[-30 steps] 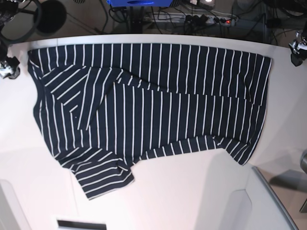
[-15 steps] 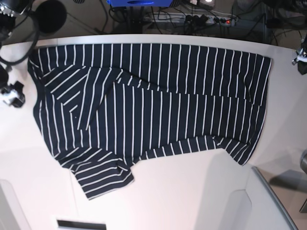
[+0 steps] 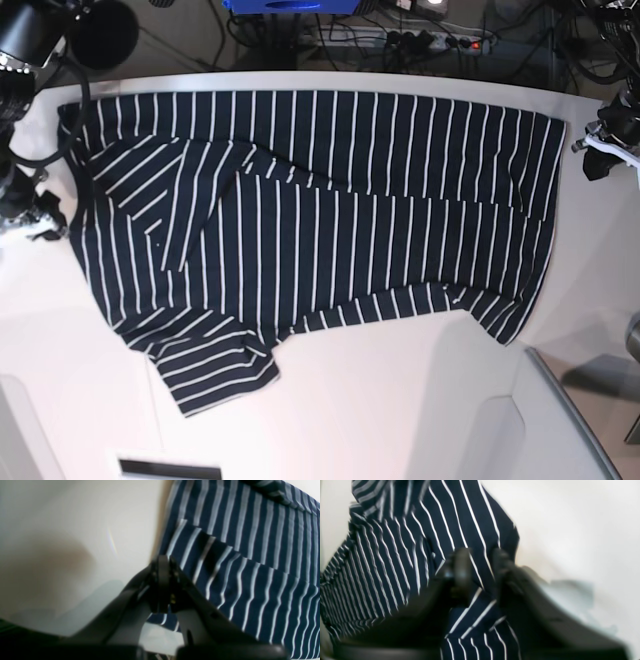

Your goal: Layout the t-shirt on the table in an organized manner, then fold the t-shirt properly

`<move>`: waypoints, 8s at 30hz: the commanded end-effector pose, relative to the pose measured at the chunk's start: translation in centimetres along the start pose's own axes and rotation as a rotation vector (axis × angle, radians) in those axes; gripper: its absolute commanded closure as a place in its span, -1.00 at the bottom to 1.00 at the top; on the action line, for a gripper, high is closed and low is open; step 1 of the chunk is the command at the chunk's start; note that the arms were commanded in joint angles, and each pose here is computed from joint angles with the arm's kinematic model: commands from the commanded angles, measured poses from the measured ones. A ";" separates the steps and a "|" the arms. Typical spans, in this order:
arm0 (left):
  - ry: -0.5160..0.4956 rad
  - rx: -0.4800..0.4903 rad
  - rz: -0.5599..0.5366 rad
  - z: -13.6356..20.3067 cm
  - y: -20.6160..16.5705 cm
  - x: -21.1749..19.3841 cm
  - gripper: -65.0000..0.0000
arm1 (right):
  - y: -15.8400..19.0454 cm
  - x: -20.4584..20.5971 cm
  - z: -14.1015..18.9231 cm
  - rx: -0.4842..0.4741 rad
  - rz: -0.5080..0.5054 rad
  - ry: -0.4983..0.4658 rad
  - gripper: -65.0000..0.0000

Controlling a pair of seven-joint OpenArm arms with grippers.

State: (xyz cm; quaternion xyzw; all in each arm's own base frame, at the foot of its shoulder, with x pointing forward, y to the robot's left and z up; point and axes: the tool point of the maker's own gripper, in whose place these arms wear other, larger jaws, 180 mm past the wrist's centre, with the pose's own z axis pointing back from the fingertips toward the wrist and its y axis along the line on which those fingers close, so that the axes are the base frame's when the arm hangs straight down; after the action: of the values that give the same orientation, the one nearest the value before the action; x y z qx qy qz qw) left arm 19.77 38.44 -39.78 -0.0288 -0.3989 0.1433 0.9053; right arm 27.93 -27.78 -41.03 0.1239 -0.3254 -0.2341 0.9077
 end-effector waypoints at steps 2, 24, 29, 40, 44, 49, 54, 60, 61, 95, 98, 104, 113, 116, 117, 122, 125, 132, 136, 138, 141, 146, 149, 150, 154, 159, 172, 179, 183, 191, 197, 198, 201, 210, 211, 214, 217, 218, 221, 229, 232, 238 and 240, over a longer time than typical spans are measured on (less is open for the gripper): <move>-0.046 -0.002 -0.018 0.3 0.1 1.6 1.00 | -0.3 1.0 0.1 0.005 0.004 -0.024 0.98; -0.027 0.003 -0.007 0.6 0.3 0.6 1.00 | -1.6 -2.0 -1.4 -0.007 -0.057 0.065 1.00; -0.019 0.006 -0.004 0.7 0.5 0.2 1.00 | -1.6 -2.0 -1.4 -0.007 -0.057 0.065 1.00; -0.021 0.000 -0.012 0.6 0.2 0.4 1.00 | -1.8 -2.3 -1.5 -0.009 -0.061 0.073 1.00; -0.010 0.010 -0.013 1.0 0.6 0.0 1.00 | -2.1 -2.3 -1.4 -0.017 -0.062 0.050 1.00; 0.003 0.011 -0.023 1.2 0.7 -0.4 1.00 | -1.3 -1.6 -1.7 -0.010 0.039 0.022 1.00; -0.012 -0.080 -0.122 1.6 -1.4 0.3 1.00 | 4.0 -4.3 -3.0 0.091 0.328 0.081 1.00; 0.015 -0.039 -0.425 1.8 -4.2 0.9 1.00 | 4.3 -7.2 -4.3 -0.052 0.558 0.071 1.00; 0.013 -0.034 -0.465 1.4 -4.7 0.5 1.00 | 4.2 -7.5 -4.4 -0.088 0.599 0.069 1.00; -0.011 -0.087 -0.405 -0.4 -6.1 -2.7 1.00 | 2.4 -7.8 -2.8 -0.191 0.513 0.015 1.00; -0.018 -0.088 -0.409 -0.4 -6.2 -2.4 1.00 | 2.7 -7.7 -2.1 -0.183 0.520 0.000 1.00; -0.013 -0.087 -0.409 -0.4 -6.1 -2.6 1.00 | 2.1 -8.3 -2.0 -0.193 0.522 0.017 1.00; -0.029 -0.089 -0.437 0.2 -6.5 -2.0 1.00 | 3.6 -7.1 -1.6 -0.169 0.533 -0.022 1.00; -0.032 -0.087 -0.448 0.5 -6.5 -1.8 1.00 | 4.3 -6.3 -1.2 -0.156 0.542 -0.052 1.00; -0.032 -0.087 -0.448 0.5 -6.5 -1.8 1.00 | 4.2 -6.4 -1.0 -0.159 0.541 -0.050 1.00; -0.038 -0.087 -0.471 0.3 -6.4 -1.0 1.00 | 3.5 -5.9 -0.9 -0.174 0.555 -0.053 1.00; -0.075 -0.093 -0.502 0.8 -7.3 0.3 1.00 | 3.1 -6.5 -0.4 -0.177 0.560 -0.043 1.00; -0.052 -0.090 -0.473 0.6 -6.7 -0.7 1.00 | 3.0 -6.8 -0.7 -0.178 0.552 -0.035 1.00; -0.044 -0.086 -0.469 0.6 -6.4 -1.0 1.00 | 3.1 -7.0 -0.6 -0.176 0.552 -0.033 1.00; -0.044 -0.091 -0.473 0.4 -6.7 -0.9 1.00 | 3.0 -6.6 -0.7 -0.179 0.555 -0.039 1.00; -0.073 -0.098 -0.470 0.2 -7.2 0.0 1.00 | 3.6 -5.5 -0.9 -0.174 0.555 -0.060 1.00; -0.061 -0.132 -0.479 -0.6 -8.6 -0.5 1.00 | 4.8 -5.3 0.6 -0.165 0.566 -0.042 1.00; -0.035 -0.171 -0.488 -1.0 -9.8 -1.6 1.00 | 4.3 -5.6 0.2 -0.173 0.560 -0.026 1.00; -0.031 -0.183 -0.490 -1.1 -10.2 -1.8 1.00 | 4.1 -5.8 -0.1 -0.178 0.557 -0.016 1.00; -0.018 -0.219 -0.499 -1.5 -11.5 -2.5 1.00 | 3.1 -7.0 -0.3 -0.192 0.549 0.022 1.00; 0.011 -0.204 -0.444 -2.8 -10.2 -3.3 1.00 | -0.2 -7.7 -1.2 -0.256 0.496 0.063 1.00; 0.052 -0.194 -0.428 -3.2 -9.0 -4.4 1.00 | -4.5 -9.4 -1.4 -0.330 0.408 0.067 1.00; 0.046 -0.149 -0.417 -2.7 -7.1 -3.8 1.00 | -2.0 -6.5 0.2 -0.288 0.449 -0.050 1.00; 0.040 -0.125 -0.423 -2.4 -6.0 -3.1 1.00 | -1.3 -5.9 0.4 -0.276 0.457 -0.071 1.00; 0.104 -0.098 -0.413 -2.5 -3.6 -4.5 1.00 | 1.1 -8.1 -0.5 -0.215 0.480 -0.033 1.00; 0.131 -0.091 -0.406 -2.1 -2.9 -5.5 1.00 | 2.0 -8.7 -0.9 -0.190 0.495 -0.020 1.00; 0.142 -0.085 -0.413 -2.0 -2.4 -5.6 1.00 | 1.9 -8.9 -0.9 -0.192 0.494 -0.014 1.00; 0.189 -0.062 -0.394 -1.8 -0.5 -6.7 1.00 | 1.4 -9.3 -0.9 -0.200 0.494 -0.001 1.00; 0.025 -0.051 -0.377 -1.0 -0.5 -3.6 1.00 | 1.8 -9.0 -0.9 -0.192 0.500 -0.010 1.00; 0.006 -0.059 -0.379 -1.0 -1.2 -3.2 1.00 | 1.9 -9.0 -0.9 -0.191 0.499 -0.010 1.00; -0.040 -0.079 -0.395 -0.9 -3.0 -2.1 1.00 | 1.9 -8.9 -1.1 -0.192 0.497 -0.010 1.00; -0.065 -0.099 -0.387 -1.2 -4.4 -1.9 1.00 | 1.7 -8.6 -1.3 -0.198 0.493 -0.011 1.00; -0.066 -0.103 -0.379 -1.3 -4.7 -2.1 1.00 | 1.5 -8.8 -1.4 -0.200 0.492 -0.006 1.00; -0.038 -0.156 -0.375 -2.7 -6.6 -3.2 1.00 | 0.9 -9.4 -2.0 -0.212 0.484 0.021 1.00; 0.065 -0.170 -0.283 -4.8 -6.0 -7.1 1.00 | -0.8 -11.2 -2.4 -0.237 0.470 0.078 1.00; 0.082 -0.168 -0.287 -4.6 -5.7 -7.6 1.00 | -1.2 -11.9 -2.2 -0.244 0.467 0.093 1.00; 0.101 -0.158 -0.299 -4.0 -4.9 -8.2 1.00 | -1.8 -13.3 -1.7 -0.252 0.465 0.120 1.00; 0.119 -0.155 -0.299 -3.5 -4.6 -9.0 1.00 | -2.0 -13.7 -1.4 -0.253 0.466 0.128 1.00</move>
State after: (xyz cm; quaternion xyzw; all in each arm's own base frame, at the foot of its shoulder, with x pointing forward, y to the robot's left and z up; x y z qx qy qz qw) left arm 17.84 31.08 -48.29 -0.0534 -0.3530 -0.0186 0.9339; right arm 20.30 -22.07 -49.59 -0.0492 -0.2831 -0.0482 0.9566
